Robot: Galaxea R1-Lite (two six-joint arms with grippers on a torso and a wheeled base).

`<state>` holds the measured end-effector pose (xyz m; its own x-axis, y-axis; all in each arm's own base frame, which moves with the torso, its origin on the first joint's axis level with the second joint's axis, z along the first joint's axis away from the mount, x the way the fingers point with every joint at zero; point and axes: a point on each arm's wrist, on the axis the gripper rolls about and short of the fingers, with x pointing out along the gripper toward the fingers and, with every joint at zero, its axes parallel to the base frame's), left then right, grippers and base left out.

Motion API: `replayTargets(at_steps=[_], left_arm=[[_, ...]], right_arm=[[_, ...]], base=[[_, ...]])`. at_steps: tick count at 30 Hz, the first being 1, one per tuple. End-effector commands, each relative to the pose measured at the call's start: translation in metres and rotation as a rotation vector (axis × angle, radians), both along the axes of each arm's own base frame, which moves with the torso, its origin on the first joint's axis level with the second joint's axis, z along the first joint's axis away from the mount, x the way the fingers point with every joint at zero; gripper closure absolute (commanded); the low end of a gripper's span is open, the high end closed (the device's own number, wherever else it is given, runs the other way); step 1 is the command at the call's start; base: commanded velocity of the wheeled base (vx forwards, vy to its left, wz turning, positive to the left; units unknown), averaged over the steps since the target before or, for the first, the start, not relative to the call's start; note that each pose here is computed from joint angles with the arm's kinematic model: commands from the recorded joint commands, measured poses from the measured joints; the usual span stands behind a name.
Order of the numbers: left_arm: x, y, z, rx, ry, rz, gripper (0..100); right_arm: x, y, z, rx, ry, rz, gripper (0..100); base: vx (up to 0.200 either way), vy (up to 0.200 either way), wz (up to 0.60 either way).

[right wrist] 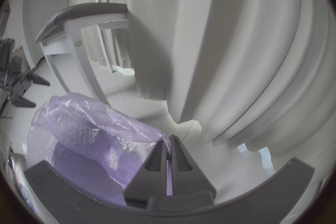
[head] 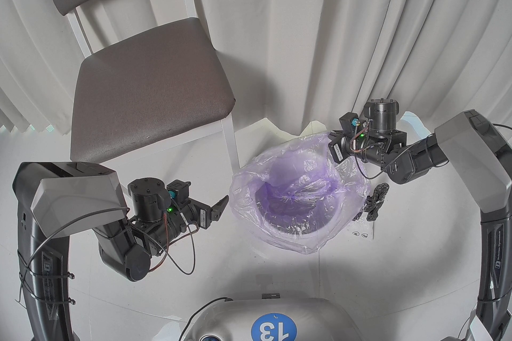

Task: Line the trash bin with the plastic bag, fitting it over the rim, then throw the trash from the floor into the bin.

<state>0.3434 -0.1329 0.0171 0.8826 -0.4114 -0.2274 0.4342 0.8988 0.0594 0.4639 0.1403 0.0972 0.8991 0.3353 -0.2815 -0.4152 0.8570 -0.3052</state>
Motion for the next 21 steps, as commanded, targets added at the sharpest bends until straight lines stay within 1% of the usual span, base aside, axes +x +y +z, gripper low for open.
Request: replayTargets(at_steps=[1,3,4,8,12,16,20,21], left_arm=[[-0.001,0.000,-0.002,0.005,0.003,-0.001,0],[-0.001,0.000,-0.002,0.005,0.003,-0.001,0],[0.000,0.000,-0.002,0.005,0.003,-0.001,0],[0.000,0.000,-0.005,0.009,0.008,-0.003,0],[0.000,-0.001,-0.005,0.009,0.008,-0.003,0],[0.000,-0.001,-0.006,0.010,0.008,-0.001,0],[0.002,-0.002,-0.010,0.013,0.015,0.000,0],[0.002,-0.002,-0.011,0.013,0.016,-0.001,0]], right_arm=[[0.011,0.009,-0.009,0.032,-0.002,-0.022,100],[0.013,0.010,-0.009,0.040,-0.005,-0.027,100],[0.015,0.015,-0.008,0.062,-0.023,-0.026,100],[0.018,0.026,-0.011,0.115,-0.036,-0.020,100],[0.023,0.032,-0.012,0.140,-0.052,-0.023,100],[0.026,0.033,-0.012,0.143,-0.065,-0.038,100],[0.026,0.025,-0.013,0.118,-0.057,-0.056,100],[0.025,0.021,-0.017,0.110,-0.041,-0.062,100]], base=[[0.000,0.000,0.00],[0.000,0.000,0.00],[0.000,0.000,0.00],[0.000,0.000,0.00],[0.000,0.000,0.00],[0.000,0.000,0.00],[0.000,0.000,0.00],[0.000,0.000,0.00]])
